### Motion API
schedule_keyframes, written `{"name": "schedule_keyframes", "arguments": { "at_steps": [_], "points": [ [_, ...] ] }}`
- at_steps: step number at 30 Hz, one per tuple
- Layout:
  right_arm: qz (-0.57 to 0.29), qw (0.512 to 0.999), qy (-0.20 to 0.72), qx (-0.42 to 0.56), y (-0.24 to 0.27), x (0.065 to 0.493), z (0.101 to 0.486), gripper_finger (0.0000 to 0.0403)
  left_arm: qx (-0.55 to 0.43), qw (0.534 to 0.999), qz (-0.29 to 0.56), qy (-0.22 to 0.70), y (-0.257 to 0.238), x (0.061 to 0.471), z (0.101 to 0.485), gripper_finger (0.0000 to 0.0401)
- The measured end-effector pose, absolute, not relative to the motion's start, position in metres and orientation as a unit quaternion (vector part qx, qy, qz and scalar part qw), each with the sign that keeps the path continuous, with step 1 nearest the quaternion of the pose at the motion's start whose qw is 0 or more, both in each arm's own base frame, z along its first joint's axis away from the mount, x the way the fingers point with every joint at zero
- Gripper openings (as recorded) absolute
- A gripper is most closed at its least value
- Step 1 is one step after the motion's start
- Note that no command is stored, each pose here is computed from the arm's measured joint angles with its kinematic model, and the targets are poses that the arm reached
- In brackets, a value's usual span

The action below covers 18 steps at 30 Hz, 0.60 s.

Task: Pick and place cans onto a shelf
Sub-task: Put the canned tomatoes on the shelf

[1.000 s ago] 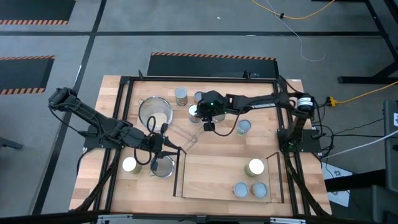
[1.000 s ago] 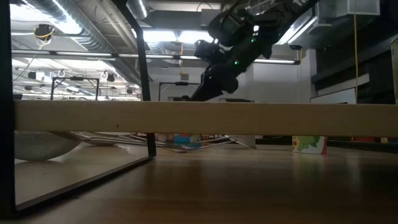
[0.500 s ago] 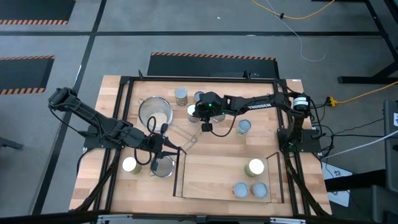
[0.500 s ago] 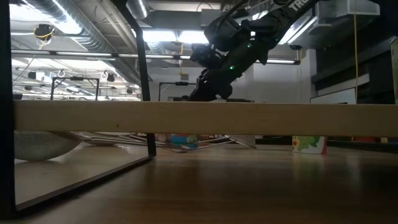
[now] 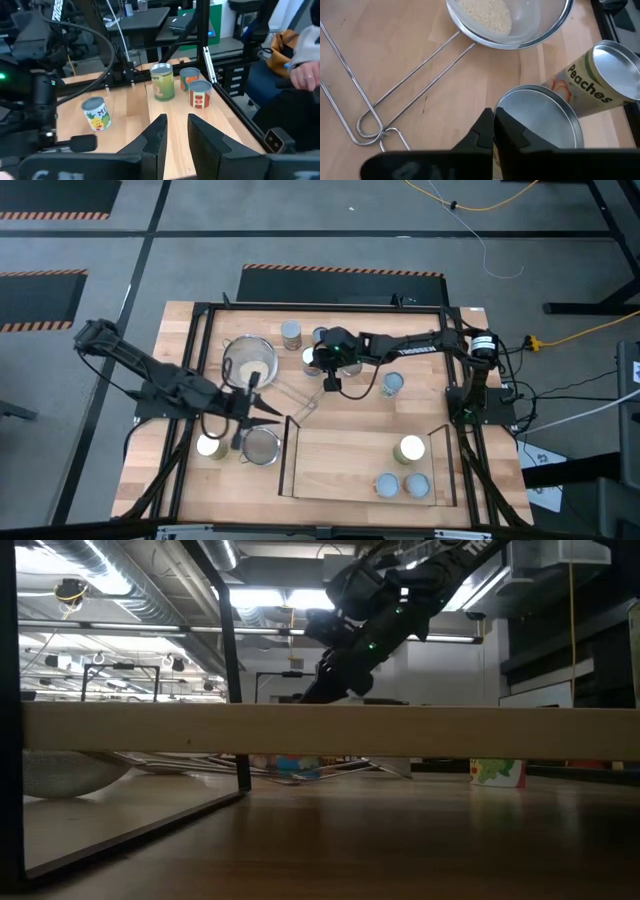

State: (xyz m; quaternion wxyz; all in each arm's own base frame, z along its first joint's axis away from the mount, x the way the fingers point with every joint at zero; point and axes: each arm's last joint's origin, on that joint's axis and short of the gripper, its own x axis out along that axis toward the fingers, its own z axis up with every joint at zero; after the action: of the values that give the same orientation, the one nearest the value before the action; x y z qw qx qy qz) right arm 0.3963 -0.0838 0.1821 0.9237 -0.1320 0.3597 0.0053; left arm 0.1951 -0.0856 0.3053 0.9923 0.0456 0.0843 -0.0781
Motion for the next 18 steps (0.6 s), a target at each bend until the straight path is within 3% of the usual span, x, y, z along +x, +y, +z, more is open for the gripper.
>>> {"name": "schedule_keyframes", "arguments": {
  "at_steps": [6,18],
  "points": [
    [0.014,0.914,0.384,-0.129,-0.08,0.401,0.203,0.0003,0.056,0.991,-0.087,0.082,-0.076,0.169,0.307,0.0069],
    [0.068,0.882,0.45,-0.124,-0.042,0.407,0.285,0.0002,0.034,0.996,-0.084,0.017,-0.066,0.148,0.216,0.0069]
  ]
}}
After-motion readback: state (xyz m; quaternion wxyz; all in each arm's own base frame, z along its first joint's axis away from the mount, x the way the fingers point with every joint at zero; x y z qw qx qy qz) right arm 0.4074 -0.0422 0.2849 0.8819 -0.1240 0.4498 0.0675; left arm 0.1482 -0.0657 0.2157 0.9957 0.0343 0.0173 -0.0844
